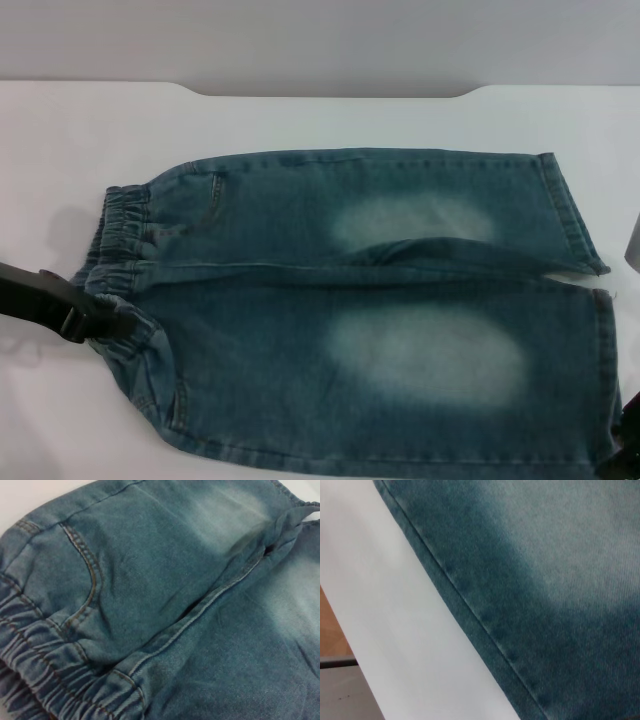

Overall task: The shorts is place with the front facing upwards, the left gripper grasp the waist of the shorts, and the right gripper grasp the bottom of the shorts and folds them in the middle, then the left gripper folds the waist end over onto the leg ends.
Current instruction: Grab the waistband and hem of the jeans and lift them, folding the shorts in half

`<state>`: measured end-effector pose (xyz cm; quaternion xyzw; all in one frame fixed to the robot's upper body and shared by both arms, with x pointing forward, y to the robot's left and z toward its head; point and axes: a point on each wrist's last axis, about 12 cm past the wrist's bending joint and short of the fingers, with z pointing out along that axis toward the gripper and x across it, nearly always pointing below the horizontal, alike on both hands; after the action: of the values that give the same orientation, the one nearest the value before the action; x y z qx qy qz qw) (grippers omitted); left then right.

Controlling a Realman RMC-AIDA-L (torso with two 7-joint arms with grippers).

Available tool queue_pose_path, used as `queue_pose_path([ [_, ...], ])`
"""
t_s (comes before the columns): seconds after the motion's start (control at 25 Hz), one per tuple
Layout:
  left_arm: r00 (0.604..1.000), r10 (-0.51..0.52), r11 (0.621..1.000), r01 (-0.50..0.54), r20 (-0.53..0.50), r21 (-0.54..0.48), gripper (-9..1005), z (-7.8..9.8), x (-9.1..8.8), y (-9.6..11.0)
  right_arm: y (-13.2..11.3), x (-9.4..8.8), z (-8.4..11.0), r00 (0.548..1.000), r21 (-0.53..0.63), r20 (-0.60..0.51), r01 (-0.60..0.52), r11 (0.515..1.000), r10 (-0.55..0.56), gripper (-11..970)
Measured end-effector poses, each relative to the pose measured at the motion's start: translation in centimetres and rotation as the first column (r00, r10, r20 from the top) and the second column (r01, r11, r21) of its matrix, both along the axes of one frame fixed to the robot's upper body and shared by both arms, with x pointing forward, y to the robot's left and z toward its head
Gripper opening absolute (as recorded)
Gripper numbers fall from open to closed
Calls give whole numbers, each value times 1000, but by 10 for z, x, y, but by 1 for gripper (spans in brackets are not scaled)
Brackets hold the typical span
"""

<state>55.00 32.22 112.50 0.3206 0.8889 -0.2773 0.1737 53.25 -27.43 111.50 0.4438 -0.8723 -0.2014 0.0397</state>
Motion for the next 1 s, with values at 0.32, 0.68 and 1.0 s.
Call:
queue_pose_path([
  [0.32,1000,-2,1000,2,1,1,47,0,0,0,1,-1,-1,1000,-4,-8,-2,1000,2,488],
  [0.68,1000,-8,1000,8,4,-1,47,1,2,-3,2,0,0,1000,6,2,-5,1000,5,470],
  [1.0,1000,-8,1000,8,4,-1,47,2,2,-3,5,0,-1,1000,2,-4,-19,1000,19,382],
])
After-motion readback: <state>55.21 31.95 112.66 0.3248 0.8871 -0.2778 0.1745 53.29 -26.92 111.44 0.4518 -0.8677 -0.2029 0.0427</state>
